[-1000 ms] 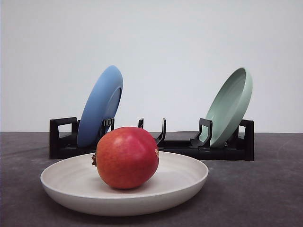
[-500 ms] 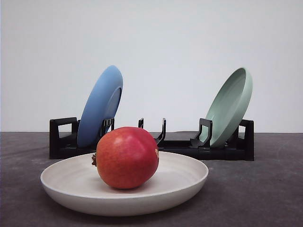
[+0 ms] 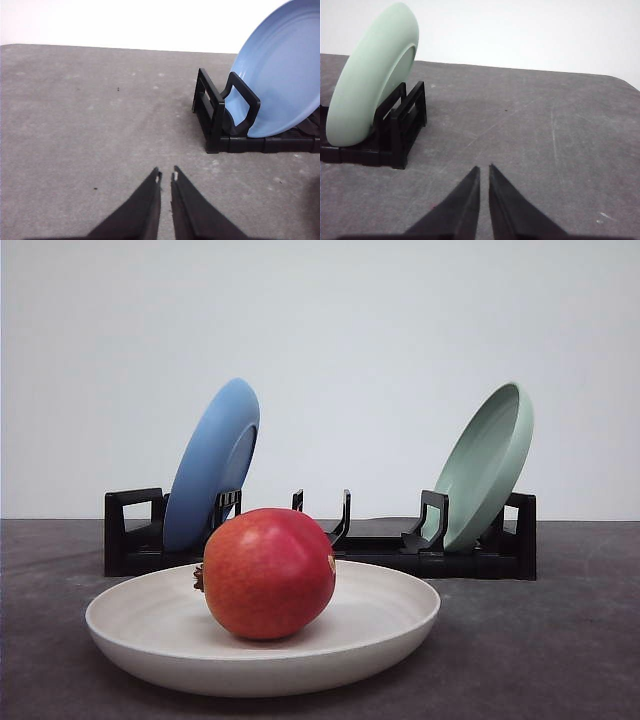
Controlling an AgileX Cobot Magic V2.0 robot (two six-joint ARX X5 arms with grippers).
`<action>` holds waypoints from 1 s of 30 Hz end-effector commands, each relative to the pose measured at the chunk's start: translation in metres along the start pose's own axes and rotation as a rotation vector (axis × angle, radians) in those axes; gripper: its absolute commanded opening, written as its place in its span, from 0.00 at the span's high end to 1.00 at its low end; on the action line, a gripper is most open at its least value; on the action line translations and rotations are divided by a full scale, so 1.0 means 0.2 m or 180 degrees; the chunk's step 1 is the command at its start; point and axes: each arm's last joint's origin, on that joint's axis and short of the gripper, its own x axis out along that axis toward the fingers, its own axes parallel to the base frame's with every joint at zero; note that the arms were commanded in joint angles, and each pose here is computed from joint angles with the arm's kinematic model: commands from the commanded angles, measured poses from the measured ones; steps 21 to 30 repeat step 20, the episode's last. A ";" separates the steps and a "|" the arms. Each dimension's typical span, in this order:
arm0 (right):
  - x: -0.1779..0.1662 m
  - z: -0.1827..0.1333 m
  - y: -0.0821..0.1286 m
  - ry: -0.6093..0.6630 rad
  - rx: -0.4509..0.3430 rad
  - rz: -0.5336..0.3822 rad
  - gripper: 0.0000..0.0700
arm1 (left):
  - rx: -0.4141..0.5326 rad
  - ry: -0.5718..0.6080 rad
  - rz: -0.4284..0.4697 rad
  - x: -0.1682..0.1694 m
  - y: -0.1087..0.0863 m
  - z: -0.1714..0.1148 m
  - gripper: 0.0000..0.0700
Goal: Place pomegranate in white plate
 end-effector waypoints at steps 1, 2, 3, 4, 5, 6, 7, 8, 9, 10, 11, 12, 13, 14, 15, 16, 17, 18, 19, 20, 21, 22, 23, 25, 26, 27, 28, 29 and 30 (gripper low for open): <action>0.00 0.00 0.00 -0.0010 -0.0013 -0.0003 0.96 | 0.0011 0.0011 -0.0002 0.00 0.00 -0.01 0.98; 0.00 0.00 0.00 -0.0010 -0.0013 -0.0003 0.96 | 0.0011 0.0011 -0.0002 0.00 0.00 -0.01 0.98; 0.00 0.00 0.00 -0.0010 -0.0013 -0.0003 0.96 | 0.0011 0.0011 -0.0002 0.00 0.00 -0.01 0.98; 0.00 0.00 0.00 -0.0010 -0.0013 -0.0003 0.96 | 0.0011 0.0011 -0.0002 0.00 0.00 -0.01 0.98; 0.00 0.00 0.00 -0.0010 -0.0013 -0.0003 0.96 | 0.0011 0.0011 -0.0002 0.00 0.00 -0.01 0.98; 0.00 0.00 0.00 -0.0010 -0.0013 -0.0003 0.96 | 0.0011 0.0011 -0.0002 0.00 0.00 -0.01 0.98; 0.00 0.00 0.00 -0.0010 -0.0013 -0.0003 0.96 | 0.0011 0.0011 -0.0002 0.00 0.00 -0.01 0.98; 0.00 0.00 0.00 -0.0010 -0.0013 -0.0003 0.96 | 0.0011 0.0011 -0.0002 0.00 0.00 -0.01 0.98; 0.00 0.00 0.00 -0.0010 -0.0013 -0.0003 0.96 | 0.0011 0.0011 -0.0002 0.00 0.00 -0.01 0.98; 0.00 0.00 0.00 -0.0010 -0.0013 -0.0003 0.96 | 0.0011 0.0011 -0.0002 0.00 0.00 -0.01 0.98; 0.00 0.00 0.00 -0.0010 -0.0013 -0.0003 0.96 | 0.0011 0.0011 -0.0002 0.00 0.00 -0.01 0.98; 0.00 0.00 0.00 -0.0010 -0.0013 -0.0003 0.96 | 0.0011 0.0011 -0.0002 0.00 0.00 -0.01 0.98; 0.00 0.00 0.00 -0.0010 -0.0013 -0.0003 0.96 | 0.0011 0.0011 -0.0002 0.00 0.00 -0.01 0.98; 0.00 0.00 0.00 -0.0010 -0.0013 -0.0003 0.96 | 0.0011 0.0011 -0.0002 0.00 0.00 -0.01 0.98; 0.00 0.00 0.00 -0.0010 -0.0013 -0.0003 0.96 | 0.0011 0.0011 -0.0002 0.00 0.00 -0.01 0.98; 0.00 0.00 0.00 -0.0010 -0.0013 -0.0003 0.96 | 0.0011 0.0011 -0.0002 0.00 0.00 -0.01 0.98; 0.00 0.00 0.00 -0.0010 -0.0013 -0.0003 0.96 | 0.0011 0.0011 -0.0002 0.00 0.00 -0.01 0.98; 0.00 0.00 0.00 -0.0010 -0.0013 -0.0003 0.96 | 0.0011 0.0011 -0.0002 0.00 0.00 -0.01 0.98; 0.00 0.00 0.00 -0.0010 -0.0013 -0.0003 0.96 | 0.0011 0.0011 -0.0002 0.00 0.00 -0.01 0.98; 0.00 0.00 0.00 -0.0010 -0.0013 -0.0003 0.96 | 0.0011 0.0011 -0.0002 0.00 0.00 -0.01 0.98; 0.00 0.00 0.00 -0.0010 -0.0013 -0.0003 0.96 | 0.0011 0.0011 -0.0002 0.00 0.00 -0.01 0.98; 0.00 0.00 0.00 -0.0010 -0.0013 -0.0003 0.96 | 0.0011 0.0011 -0.0002 0.00 0.00 -0.01 0.98; 0.00 0.00 0.00 -0.0010 -0.0013 -0.0003 0.96 | 0.0011 0.0011 -0.0002 0.00 0.00 -0.01 0.98; 0.00 0.00 0.00 -0.0010 -0.0013 -0.0003 0.96 | 0.0011 0.0011 -0.0002 0.00 0.00 -0.01 0.98; 0.00 0.00 0.00 -0.0010 -0.0013 -0.0003 0.96 | 0.0011 0.0011 -0.0002 0.00 0.00 -0.01 0.98; 0.00 0.00 0.00 -0.0010 -0.0013 -0.0003 0.96 | 0.0011 0.0011 -0.0002 0.00 0.00 -0.01 0.98; 0.00 0.00 0.00 -0.0010 -0.0013 -0.0003 0.96 | 0.0011 0.0011 -0.0002 0.00 0.00 -0.01 0.98; 0.00 0.00 0.00 -0.0010 -0.0013 -0.0003 0.96 | 0.0011 0.0011 -0.0002 0.00 0.00 -0.01 0.98; 0.00 0.00 0.00 -0.0010 -0.0013 -0.0003 0.96 | 0.0011 0.0011 -0.0002 0.00 0.00 -0.01 0.98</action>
